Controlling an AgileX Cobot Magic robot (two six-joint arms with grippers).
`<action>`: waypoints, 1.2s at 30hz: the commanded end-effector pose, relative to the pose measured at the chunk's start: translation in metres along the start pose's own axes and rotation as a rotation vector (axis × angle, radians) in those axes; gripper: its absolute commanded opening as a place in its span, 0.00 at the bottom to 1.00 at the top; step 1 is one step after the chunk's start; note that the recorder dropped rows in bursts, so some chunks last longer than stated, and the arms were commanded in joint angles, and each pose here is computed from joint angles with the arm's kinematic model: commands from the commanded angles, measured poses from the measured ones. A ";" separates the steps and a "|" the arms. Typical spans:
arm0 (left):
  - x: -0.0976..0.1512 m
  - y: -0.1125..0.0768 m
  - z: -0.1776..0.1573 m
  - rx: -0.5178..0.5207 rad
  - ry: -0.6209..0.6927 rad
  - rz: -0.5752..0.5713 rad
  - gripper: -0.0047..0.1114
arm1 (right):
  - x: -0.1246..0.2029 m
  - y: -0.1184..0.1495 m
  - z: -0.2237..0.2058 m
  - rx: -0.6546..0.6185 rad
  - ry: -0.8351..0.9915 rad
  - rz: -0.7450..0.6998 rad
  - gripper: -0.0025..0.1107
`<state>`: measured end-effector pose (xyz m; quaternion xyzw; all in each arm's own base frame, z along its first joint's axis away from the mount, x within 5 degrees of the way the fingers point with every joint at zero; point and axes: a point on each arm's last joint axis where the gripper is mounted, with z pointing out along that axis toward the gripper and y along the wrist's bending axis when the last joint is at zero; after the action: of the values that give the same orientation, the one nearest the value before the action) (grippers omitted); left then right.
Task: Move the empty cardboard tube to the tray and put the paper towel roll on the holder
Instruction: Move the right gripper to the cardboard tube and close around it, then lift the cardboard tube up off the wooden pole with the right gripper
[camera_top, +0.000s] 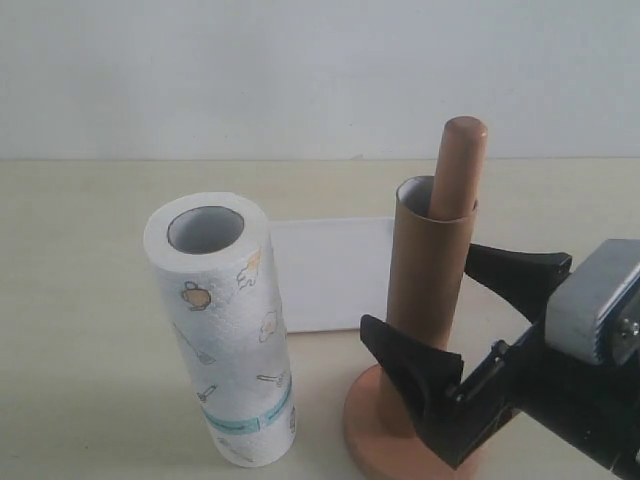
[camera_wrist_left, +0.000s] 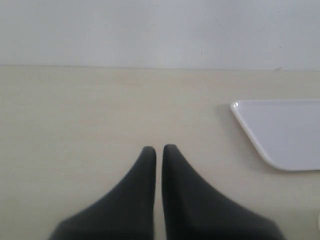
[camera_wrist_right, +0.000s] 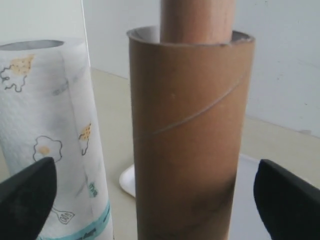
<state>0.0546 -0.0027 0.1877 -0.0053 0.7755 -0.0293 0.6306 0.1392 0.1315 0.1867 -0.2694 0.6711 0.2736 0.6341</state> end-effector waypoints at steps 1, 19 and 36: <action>0.001 0.000 0.000 0.001 -0.001 -0.010 0.08 | 0.002 -0.001 0.006 0.003 -0.039 0.002 0.95; 0.001 0.000 0.000 0.001 -0.001 -0.010 0.08 | -0.002 -0.014 0.020 0.147 -0.006 0.103 0.02; 0.001 0.000 0.000 0.001 -0.001 -0.010 0.08 | -0.012 -0.003 0.020 0.018 -0.111 0.035 0.02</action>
<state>0.0546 -0.0027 0.1877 -0.0053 0.7755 -0.0293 0.6306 0.1569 0.1420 0.1922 -0.2331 0.6655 0.2816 0.6507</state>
